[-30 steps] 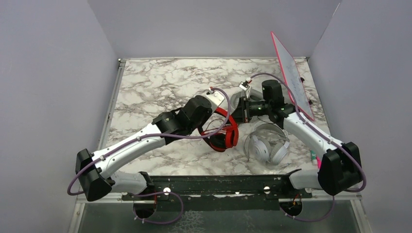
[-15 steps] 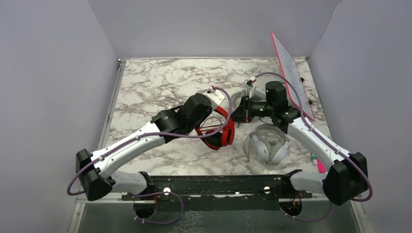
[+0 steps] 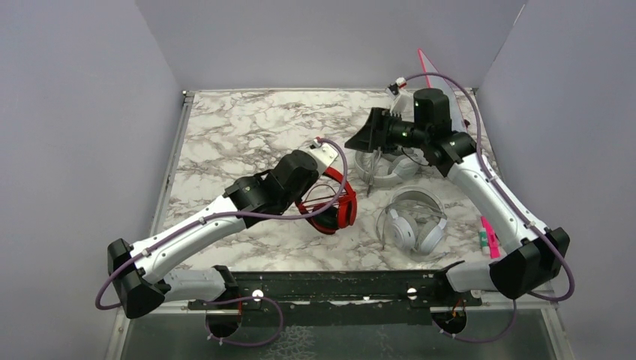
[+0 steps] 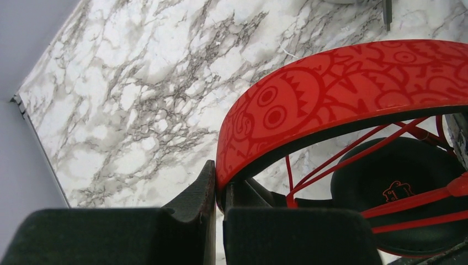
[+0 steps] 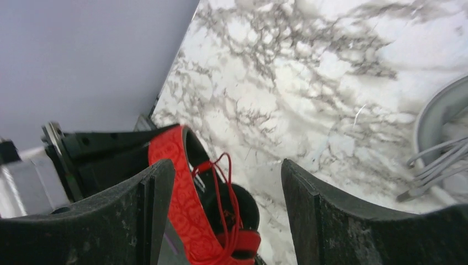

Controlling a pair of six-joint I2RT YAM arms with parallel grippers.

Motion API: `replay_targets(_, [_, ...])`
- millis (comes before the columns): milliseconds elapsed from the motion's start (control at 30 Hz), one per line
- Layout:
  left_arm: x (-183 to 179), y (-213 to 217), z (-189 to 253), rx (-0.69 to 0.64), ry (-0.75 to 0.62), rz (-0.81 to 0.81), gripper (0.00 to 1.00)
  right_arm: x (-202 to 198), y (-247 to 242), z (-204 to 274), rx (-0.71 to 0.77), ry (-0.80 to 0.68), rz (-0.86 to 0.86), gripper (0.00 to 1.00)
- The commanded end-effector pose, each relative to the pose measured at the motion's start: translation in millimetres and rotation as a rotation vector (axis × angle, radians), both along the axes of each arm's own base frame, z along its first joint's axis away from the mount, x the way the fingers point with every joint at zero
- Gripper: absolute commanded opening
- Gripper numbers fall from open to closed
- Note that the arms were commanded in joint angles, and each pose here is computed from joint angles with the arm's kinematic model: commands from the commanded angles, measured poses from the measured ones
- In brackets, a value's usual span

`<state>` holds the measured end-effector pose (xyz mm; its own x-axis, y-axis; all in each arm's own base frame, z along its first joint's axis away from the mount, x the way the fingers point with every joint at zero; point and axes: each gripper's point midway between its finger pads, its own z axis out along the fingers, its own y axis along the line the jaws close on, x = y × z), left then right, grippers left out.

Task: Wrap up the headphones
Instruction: Place the headphones at the center of the board.

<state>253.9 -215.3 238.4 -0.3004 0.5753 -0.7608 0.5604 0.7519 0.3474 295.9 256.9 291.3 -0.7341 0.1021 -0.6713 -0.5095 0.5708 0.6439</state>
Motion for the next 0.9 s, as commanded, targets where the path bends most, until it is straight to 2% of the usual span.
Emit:
replay_targets(0, [-8.9, -8.9, 0.6, -0.117, 0.045, 0.002, 0.00, 29.1, -24.1, -8.3, -0.172, 0.028, -0.148, 0.76])
replay_targets(133, [-19.7, -14.6, -36.1, -0.133, 0.199, 0.055, 0.00, 51.0, -59.0, -6.7, -0.365, -0.049, -0.280, 0.82])
replay_targets(233, [-30.1, -21.3, -69.4, -0.145, 0.369, 0.092, 0.00, 52.3, -74.7, 7.4, -0.427, -0.125, -0.314, 0.84])
replay_targets(367, [-37.0, -28.9, -102.0, -0.180, 0.602, 0.091, 0.00, 42.0, -82.7, 18.0, -0.439, -0.181, -0.309, 0.84])
replay_targets(467, [-31.3, -29.7, -117.7, -0.181, 0.691, 0.118, 0.00, 33.6, -83.9, 15.7, -0.438, -0.181, -0.292, 0.84])
replay_targets(567, [-24.3, -33.4, -131.4, -0.237, 0.797, 0.139, 0.00, 27.8, -86.1, 11.2, -0.446, -0.176, -0.284, 0.84])
replay_targets(767, [-15.6, -47.2, -159.0, -0.188, 0.917, 0.182, 0.01, 15.8, -82.4, 7.0, -0.409, -0.182, -0.252, 0.84])
replay_targets(867, [-10.1, -48.8, -172.1, -0.173, 0.934, 0.229, 0.19, 11.5, -79.3, 3.9, -0.393, -0.176, -0.231, 0.84])
